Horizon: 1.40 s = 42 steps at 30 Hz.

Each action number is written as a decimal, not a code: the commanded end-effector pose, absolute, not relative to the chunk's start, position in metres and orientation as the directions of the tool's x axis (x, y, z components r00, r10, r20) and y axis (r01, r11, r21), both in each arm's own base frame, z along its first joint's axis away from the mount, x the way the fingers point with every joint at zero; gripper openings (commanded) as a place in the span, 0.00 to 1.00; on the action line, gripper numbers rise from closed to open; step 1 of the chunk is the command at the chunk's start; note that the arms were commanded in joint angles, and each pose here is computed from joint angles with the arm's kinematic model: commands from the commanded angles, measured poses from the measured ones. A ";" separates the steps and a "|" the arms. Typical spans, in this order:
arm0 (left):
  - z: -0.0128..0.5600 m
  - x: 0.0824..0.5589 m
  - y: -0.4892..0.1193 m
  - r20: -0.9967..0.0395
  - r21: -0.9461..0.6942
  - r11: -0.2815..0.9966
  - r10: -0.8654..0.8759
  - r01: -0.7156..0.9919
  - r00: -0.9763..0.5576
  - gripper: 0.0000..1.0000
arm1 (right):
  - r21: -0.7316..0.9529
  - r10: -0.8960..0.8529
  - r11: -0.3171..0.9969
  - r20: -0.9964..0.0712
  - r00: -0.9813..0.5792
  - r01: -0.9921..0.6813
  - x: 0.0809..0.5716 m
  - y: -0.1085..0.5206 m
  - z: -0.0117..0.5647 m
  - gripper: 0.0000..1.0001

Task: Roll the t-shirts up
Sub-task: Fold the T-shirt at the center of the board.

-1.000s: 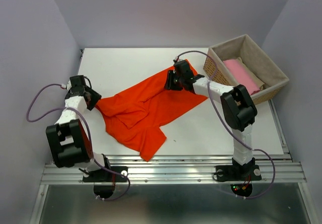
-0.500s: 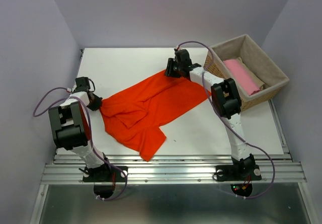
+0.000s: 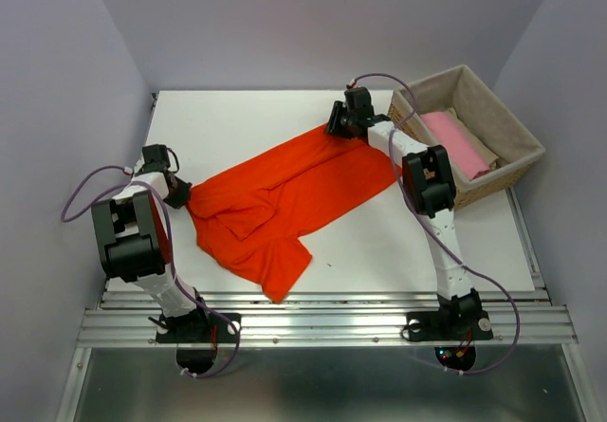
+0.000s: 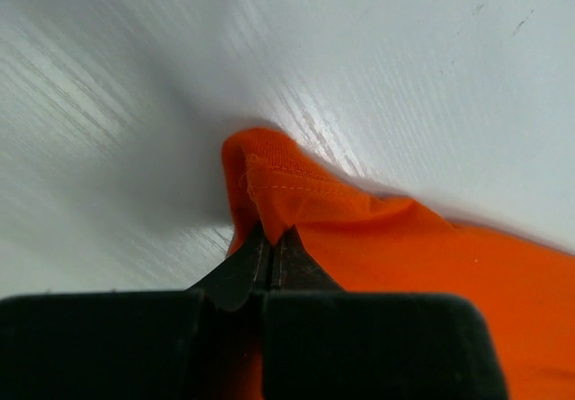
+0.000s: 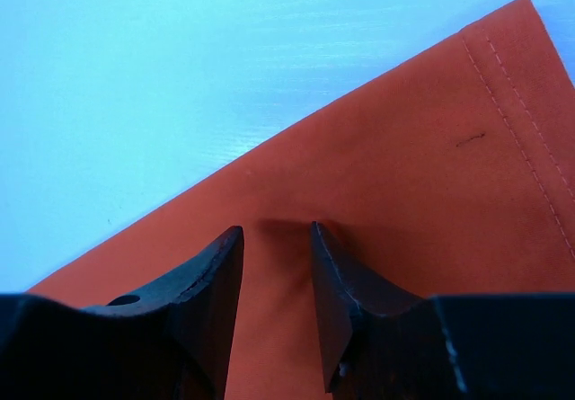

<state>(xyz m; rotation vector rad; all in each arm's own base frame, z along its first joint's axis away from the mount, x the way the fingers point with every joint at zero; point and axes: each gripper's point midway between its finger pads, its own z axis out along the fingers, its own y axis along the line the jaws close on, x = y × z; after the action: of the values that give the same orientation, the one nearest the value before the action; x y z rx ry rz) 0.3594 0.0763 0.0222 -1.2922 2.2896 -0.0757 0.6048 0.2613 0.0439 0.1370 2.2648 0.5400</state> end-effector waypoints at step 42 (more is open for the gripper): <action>0.151 0.347 0.039 -0.619 -0.354 0.737 -0.646 -0.576 -0.446 0.74 | 0.862 0.160 0.491 -0.231 -0.960 -0.126 0.280 0.488 0.086 0.58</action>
<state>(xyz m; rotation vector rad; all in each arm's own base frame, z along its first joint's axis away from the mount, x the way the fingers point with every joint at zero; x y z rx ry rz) 0.3480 0.0408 0.1398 -0.9588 2.1802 -0.1019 0.2835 0.4806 0.0857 -0.0495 2.4590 1.3741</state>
